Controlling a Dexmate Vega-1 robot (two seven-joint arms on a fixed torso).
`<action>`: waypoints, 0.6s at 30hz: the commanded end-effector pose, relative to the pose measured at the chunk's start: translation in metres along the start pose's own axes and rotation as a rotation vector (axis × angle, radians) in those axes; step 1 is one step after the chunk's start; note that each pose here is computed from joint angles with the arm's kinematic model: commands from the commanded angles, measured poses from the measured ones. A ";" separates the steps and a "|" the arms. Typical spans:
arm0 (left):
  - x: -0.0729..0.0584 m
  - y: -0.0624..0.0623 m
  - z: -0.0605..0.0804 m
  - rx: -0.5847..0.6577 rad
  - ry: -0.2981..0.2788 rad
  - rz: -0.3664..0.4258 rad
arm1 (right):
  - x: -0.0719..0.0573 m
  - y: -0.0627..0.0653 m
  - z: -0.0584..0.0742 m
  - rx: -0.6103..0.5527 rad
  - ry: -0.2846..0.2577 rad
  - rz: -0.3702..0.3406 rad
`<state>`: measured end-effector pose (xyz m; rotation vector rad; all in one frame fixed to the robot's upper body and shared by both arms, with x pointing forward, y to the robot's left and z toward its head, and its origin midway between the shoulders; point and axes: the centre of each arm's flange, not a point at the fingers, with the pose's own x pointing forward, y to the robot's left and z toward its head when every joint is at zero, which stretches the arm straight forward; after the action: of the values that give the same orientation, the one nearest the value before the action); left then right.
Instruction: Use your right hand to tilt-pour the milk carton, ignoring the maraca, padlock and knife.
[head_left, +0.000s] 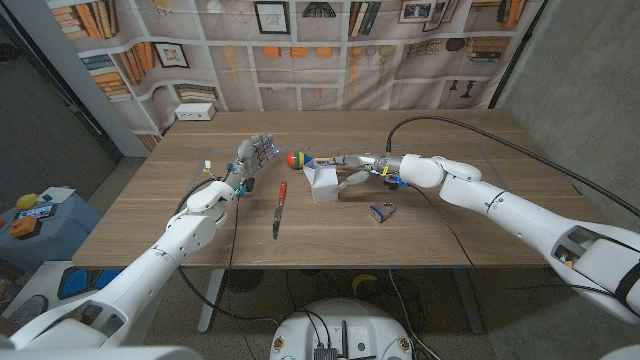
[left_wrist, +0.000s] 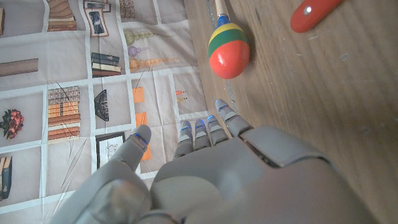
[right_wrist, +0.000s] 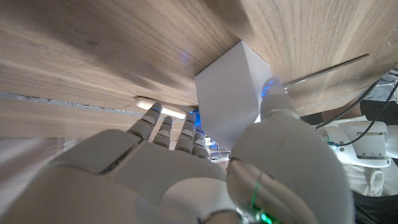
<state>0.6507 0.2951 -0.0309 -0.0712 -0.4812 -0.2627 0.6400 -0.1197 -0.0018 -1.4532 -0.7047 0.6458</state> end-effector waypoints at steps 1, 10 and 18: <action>0.002 -0.003 -0.002 0.003 0.008 -0.008 | 0.002 0.001 -0.003 0.032 -0.003 -0.017; 0.003 -0.004 -0.003 0.007 0.017 -0.017 | 0.003 0.003 -0.009 0.094 -0.003 -0.029; 0.004 -0.005 -0.003 0.008 0.020 -0.022 | 0.001 0.005 -0.011 0.128 -0.009 -0.076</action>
<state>0.6529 0.2907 -0.0316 -0.0614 -0.4693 -0.2761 0.6467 -0.1222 -0.0031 -1.3679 -0.6975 0.6466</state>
